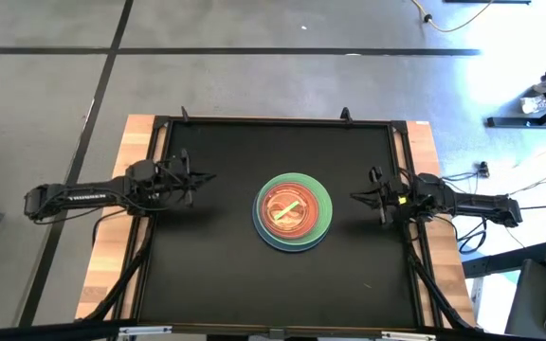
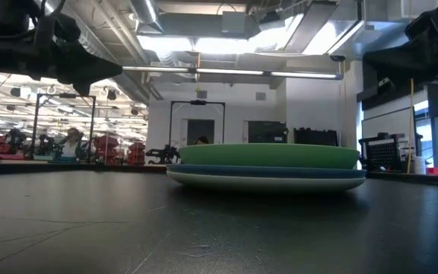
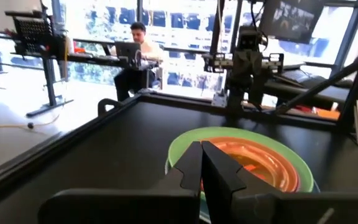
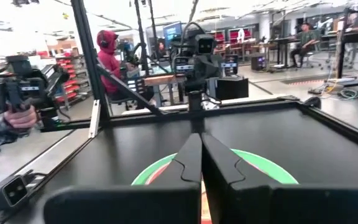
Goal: Stack plastic plates
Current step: Return to Home Position
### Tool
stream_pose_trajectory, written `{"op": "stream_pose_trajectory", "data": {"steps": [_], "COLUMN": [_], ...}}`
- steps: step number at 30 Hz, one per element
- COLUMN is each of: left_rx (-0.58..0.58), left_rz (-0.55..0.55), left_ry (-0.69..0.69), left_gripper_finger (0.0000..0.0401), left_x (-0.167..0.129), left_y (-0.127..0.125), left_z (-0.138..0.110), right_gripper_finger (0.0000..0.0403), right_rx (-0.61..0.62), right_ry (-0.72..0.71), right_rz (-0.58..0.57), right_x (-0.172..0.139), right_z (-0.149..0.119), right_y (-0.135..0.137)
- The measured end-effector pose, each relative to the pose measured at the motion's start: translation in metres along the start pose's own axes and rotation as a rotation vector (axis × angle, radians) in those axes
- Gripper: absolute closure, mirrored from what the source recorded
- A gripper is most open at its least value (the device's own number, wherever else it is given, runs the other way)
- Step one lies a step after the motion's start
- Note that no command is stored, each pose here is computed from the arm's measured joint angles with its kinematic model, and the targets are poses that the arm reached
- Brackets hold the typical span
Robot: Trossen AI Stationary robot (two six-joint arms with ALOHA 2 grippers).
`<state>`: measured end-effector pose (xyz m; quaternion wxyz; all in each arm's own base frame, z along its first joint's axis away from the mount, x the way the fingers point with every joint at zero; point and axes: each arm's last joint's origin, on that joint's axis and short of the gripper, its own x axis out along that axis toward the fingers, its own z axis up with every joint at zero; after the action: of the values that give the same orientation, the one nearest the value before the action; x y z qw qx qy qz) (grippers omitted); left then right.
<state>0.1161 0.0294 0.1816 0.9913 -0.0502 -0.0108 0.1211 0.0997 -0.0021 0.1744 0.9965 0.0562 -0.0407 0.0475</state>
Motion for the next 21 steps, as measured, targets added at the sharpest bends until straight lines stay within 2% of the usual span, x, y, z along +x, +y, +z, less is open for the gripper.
{"op": "stream_pose_trajectory", "data": {"steps": [5, 10, 21], "left_rx": [-0.008, -0.047, -0.076], "left_rz": [0.016, 0.015, 0.026], "left_ry": [-0.032, -0.002, -0.014], "left_gripper_finger": [0.0399, 0.0399, 0.0399], "left_x": [-0.007, -0.014, -0.023], "left_y": [0.0, 0.0, 0.0], "left_z": [0.003, -0.001, -0.014], "right_gripper_finger": [0.0402, 0.0402, 0.0402], "right_rx": [-0.003, -0.027, -0.01], "right_ry": [-0.018, -0.054, -0.004], "right_rz": [-0.017, -0.081, -0.104], "right_x": [-0.001, -0.003, -0.003], "right_z": [0.001, 0.004, -0.001], "right_y": [0.0, -0.002, -0.003]}}
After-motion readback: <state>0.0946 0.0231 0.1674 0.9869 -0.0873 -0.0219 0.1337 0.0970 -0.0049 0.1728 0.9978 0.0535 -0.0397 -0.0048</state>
